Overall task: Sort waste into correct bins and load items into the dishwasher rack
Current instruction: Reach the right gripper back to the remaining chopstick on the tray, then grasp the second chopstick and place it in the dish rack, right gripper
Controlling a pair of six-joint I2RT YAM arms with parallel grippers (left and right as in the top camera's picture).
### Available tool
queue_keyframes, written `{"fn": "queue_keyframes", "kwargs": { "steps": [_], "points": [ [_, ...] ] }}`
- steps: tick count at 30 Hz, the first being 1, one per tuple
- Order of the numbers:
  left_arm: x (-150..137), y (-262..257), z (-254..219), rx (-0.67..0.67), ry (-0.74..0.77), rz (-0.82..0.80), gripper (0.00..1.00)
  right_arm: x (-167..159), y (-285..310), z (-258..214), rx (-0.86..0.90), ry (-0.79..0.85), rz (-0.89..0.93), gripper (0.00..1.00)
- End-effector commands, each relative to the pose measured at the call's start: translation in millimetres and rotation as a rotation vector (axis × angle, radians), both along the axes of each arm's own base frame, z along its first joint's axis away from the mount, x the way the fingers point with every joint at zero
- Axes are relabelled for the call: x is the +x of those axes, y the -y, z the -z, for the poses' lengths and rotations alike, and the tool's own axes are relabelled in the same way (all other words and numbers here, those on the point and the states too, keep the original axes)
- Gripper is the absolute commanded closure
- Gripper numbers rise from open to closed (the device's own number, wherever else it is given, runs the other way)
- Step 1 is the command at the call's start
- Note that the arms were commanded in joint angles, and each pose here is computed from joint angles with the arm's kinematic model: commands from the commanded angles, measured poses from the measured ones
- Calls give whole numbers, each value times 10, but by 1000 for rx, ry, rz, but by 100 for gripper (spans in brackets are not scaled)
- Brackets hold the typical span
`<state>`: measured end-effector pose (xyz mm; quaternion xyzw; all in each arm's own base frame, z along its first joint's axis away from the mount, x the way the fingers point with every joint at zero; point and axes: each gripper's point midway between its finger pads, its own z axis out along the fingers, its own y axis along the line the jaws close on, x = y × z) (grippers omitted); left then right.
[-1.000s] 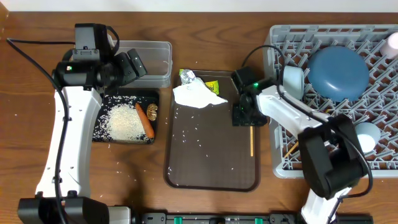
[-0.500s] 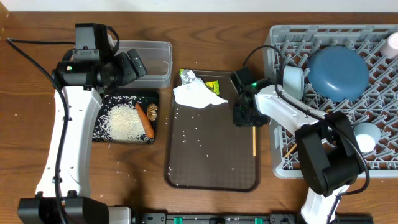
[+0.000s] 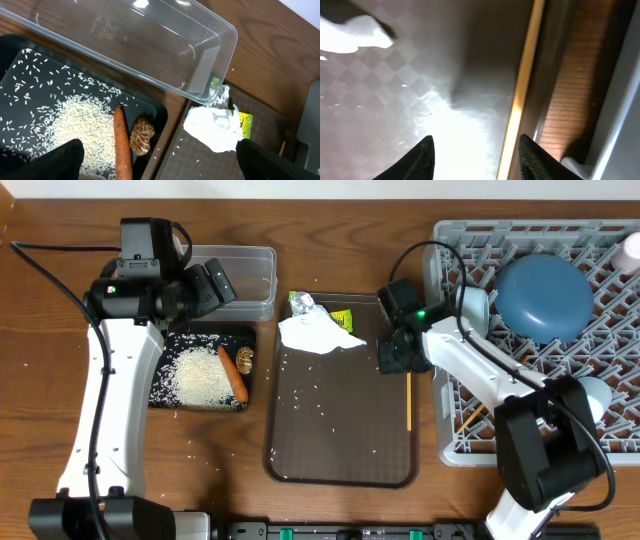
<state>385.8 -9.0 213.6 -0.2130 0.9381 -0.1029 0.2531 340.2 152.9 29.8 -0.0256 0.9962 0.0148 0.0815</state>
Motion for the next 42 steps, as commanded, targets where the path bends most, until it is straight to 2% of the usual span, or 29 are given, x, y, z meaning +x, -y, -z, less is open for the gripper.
{"fn": "queue_keyframes", "kwargs": {
  "steps": [1,4,6,11,16,22,26,30,35,38,42],
  "points": [
    [-6,-31,-19,14,6,2,2,-114,113,194,-39,-54,22,54],
    [-6,-31,-19,14,6,2,2,-191,145,357,-57,-98,38,55],
    [-6,-31,-19,14,6,2,2,-234,157,453,-65,-124,38,62],
    [-6,-31,-19,14,6,2,2,-276,59,531,-17,-159,15,99],
    [-6,-31,-19,14,6,2,2,-114,-21,279,14,-87,-15,99],
    [-6,-31,-19,14,6,2,2,115,-92,-669,102,111,-125,99],
    [-6,-31,-19,14,6,2,2,150,163,-1278,122,255,-130,99],
    [-6,-31,-19,14,6,2,2,134,699,-1660,89,347,-29,99],
    [-6,-31,-19,14,6,2,2,65,1546,-1751,-3,351,156,99],
    [-6,-31,-19,14,6,2,2,14,1957,-1596,-43,300,261,99],
    [-6,-31,-19,14,6,2,2,-11,2224,-1322,-85,212,329,99]
  ]
}}
